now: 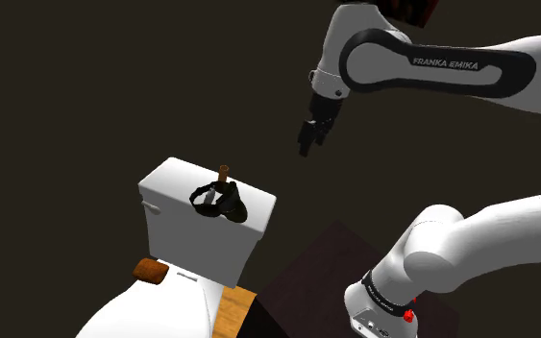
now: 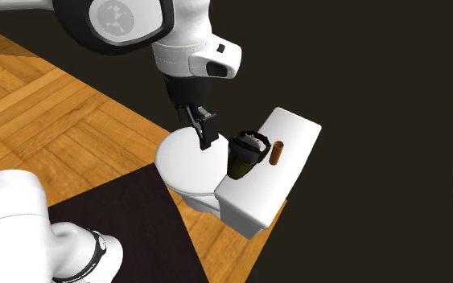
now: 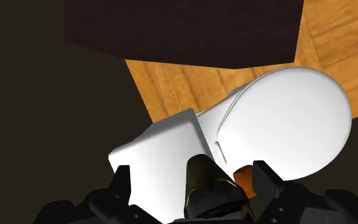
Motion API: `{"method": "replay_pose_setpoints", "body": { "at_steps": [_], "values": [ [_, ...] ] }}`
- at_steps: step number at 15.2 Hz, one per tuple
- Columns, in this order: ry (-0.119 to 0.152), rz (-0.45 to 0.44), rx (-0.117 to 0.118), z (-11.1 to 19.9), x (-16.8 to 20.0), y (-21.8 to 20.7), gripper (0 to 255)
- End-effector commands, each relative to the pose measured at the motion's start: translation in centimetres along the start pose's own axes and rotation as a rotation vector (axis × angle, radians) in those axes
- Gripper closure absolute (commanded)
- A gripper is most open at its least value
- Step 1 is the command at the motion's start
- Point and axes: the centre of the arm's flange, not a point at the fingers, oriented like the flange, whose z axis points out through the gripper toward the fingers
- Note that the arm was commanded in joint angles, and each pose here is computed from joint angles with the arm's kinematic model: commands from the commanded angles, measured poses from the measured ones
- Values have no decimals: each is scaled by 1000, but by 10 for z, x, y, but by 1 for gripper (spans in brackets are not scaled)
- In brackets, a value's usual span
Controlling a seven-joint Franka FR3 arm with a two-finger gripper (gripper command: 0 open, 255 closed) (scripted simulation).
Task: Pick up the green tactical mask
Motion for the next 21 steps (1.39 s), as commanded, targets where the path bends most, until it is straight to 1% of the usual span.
{"method": "replay_pose_setpoints", "body": {
  "at_steps": [1,11,21],
  "values": [
    [-6,-27,2,19,21,-8,0],
    [-38,-156,9,107,115,-51,0],
    [-70,-286,16,196,200,-107,0]
  ]
}}
